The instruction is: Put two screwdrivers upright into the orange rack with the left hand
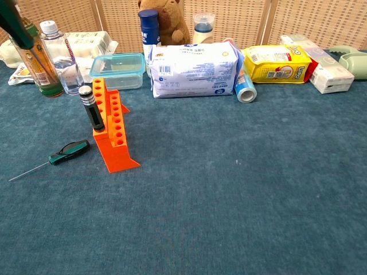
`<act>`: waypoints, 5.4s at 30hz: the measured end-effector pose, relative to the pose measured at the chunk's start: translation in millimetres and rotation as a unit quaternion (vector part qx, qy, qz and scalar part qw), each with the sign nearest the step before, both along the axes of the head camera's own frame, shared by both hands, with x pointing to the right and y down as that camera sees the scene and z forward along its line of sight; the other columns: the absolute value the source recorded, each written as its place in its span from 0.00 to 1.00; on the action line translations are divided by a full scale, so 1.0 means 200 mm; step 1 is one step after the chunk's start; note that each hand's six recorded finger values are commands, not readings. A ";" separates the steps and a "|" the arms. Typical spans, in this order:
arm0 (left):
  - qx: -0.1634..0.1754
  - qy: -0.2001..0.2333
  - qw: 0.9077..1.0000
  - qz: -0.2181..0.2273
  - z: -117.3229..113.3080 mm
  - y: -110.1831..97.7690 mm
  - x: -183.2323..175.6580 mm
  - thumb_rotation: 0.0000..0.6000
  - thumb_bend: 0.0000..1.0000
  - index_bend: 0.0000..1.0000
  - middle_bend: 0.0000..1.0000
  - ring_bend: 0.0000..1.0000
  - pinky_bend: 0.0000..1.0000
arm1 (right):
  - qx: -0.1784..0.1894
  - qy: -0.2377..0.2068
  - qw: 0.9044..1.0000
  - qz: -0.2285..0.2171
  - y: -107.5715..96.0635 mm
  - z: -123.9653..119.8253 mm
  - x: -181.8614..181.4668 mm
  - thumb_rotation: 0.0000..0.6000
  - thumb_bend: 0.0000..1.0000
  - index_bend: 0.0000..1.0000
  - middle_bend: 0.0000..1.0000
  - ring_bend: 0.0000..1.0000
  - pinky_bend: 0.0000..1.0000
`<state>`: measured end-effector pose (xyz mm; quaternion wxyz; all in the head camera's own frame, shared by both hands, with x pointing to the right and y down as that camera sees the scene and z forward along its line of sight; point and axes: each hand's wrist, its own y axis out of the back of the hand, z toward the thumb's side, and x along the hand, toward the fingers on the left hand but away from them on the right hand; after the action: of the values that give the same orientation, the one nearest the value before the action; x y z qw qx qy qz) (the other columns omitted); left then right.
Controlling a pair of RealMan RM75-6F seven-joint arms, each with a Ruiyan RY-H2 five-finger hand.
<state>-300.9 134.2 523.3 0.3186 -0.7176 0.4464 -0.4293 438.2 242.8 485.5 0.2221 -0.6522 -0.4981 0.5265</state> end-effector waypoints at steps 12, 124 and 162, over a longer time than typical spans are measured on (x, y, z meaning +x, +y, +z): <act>-0.006 0.020 1.000 0.023 0.02 0.03 0.17 1.00 0.44 0.49 0.99 0.99 1.00 | 0.003 -0.002 1.000 0.001 0.00 -0.01 0.01 0.90 0.00 0.02 0.00 0.06 0.00; -0.048 0.065 0.997 0.017 0.05 0.12 0.19 1.00 0.44 0.49 0.99 0.99 1.00 | 0.012 -0.010 1.000 0.003 0.00 -0.04 0.01 0.90 0.00 0.03 0.00 0.06 0.00; -0.104 0.051 0.993 -0.026 0.33 -0.02 0.14 1.00 0.44 0.49 0.99 0.99 1.00 | 0.009 -0.009 1.000 0.006 -0.01 -0.04 0.02 0.90 0.00 0.02 0.00 0.06 0.00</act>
<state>-272.8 130.7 588.4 0.2072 -0.7560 0.4338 -0.4443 442.5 241.5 478.2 0.2201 -0.6524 -0.5082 0.5173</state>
